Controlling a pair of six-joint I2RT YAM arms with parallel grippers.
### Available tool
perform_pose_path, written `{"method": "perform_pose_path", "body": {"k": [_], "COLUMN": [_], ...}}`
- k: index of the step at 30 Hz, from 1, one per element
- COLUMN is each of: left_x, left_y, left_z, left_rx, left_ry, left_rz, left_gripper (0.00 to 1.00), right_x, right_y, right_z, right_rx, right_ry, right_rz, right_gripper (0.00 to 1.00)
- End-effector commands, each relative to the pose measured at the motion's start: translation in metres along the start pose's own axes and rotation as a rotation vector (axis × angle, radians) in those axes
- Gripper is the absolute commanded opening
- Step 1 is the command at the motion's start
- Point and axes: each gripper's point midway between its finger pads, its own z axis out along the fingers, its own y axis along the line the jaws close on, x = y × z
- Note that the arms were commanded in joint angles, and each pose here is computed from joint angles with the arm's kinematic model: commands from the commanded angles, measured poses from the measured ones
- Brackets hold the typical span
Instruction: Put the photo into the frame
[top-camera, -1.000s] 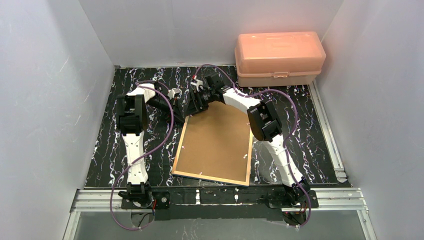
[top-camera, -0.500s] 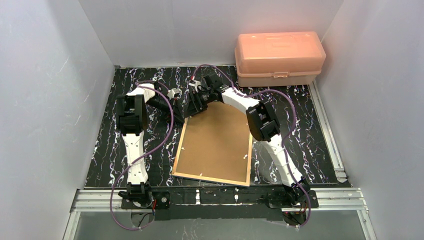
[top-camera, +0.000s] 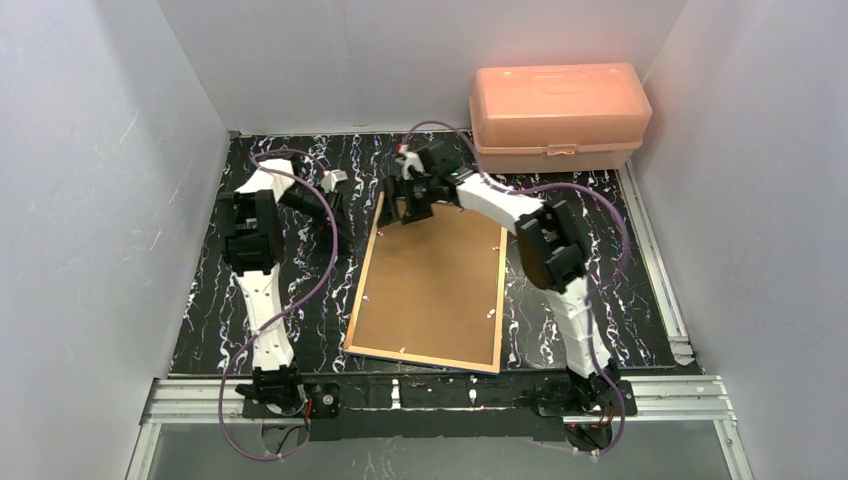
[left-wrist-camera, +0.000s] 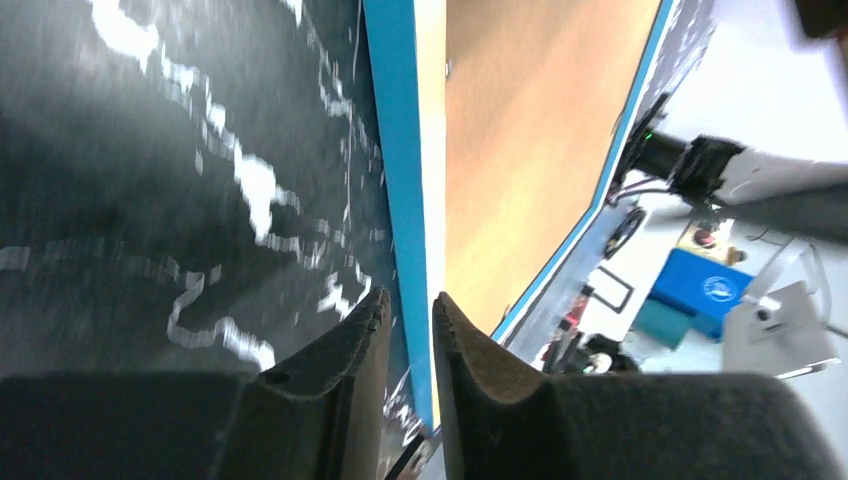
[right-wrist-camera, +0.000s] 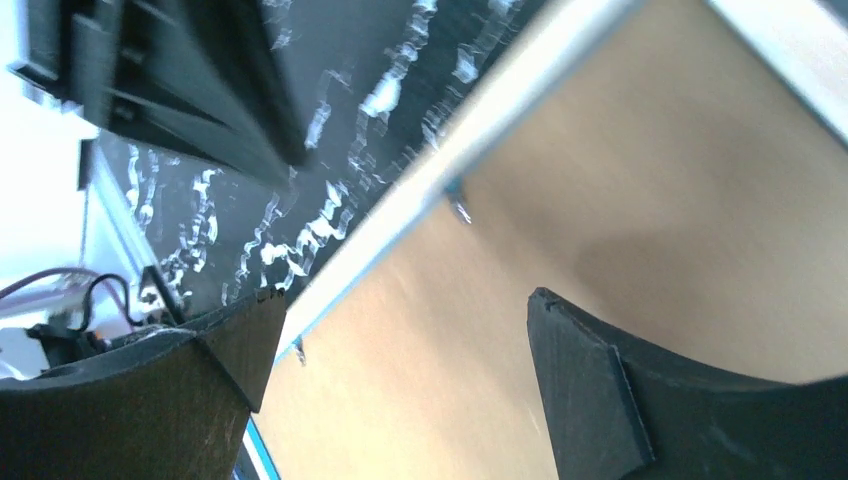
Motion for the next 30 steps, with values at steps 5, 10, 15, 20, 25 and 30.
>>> {"method": "perform_pose_path", "body": {"k": [5, 10, 15, 20, 25, 30], "left_x": [0.075, 0.099, 0.113, 0.126, 0.136, 0.146], "left_y": [-0.004, 0.004, 0.01, 0.003, 0.003, 0.001], "left_z": [-0.03, -0.008, 0.003, 0.012, 0.013, 0.013], "left_rx": [-0.201, -0.273, -0.308, -0.301, -0.296, -0.277], "left_ry": [0.145, 0.213, 0.254, 0.281, 0.296, 0.312], "left_rz": [0.287, 0.361, 0.377, 0.408, 0.431, 0.446], "left_gripper": [0.21, 0.17, 0.13, 0.12, 0.11, 0.1], "right_x": [0.027, 0.094, 0.118, 0.112, 0.078, 0.038], "right_y": [-0.078, -0.107, -0.127, -0.142, -0.141, -0.138], "right_z": [-0.185, -0.244, -0.245, -0.217, -0.186, -0.15], "right_rx": [0.571, 0.725, 0.724, 0.661, 0.517, 0.486], "right_ry": [-0.326, -0.379, -0.378, -0.331, -0.361, -0.315], "right_rz": [0.275, 0.394, 0.447, 0.469, 0.49, 0.434], "right_gripper": [0.99, 0.99, 0.99, 0.99, 0.99, 0.99]}}
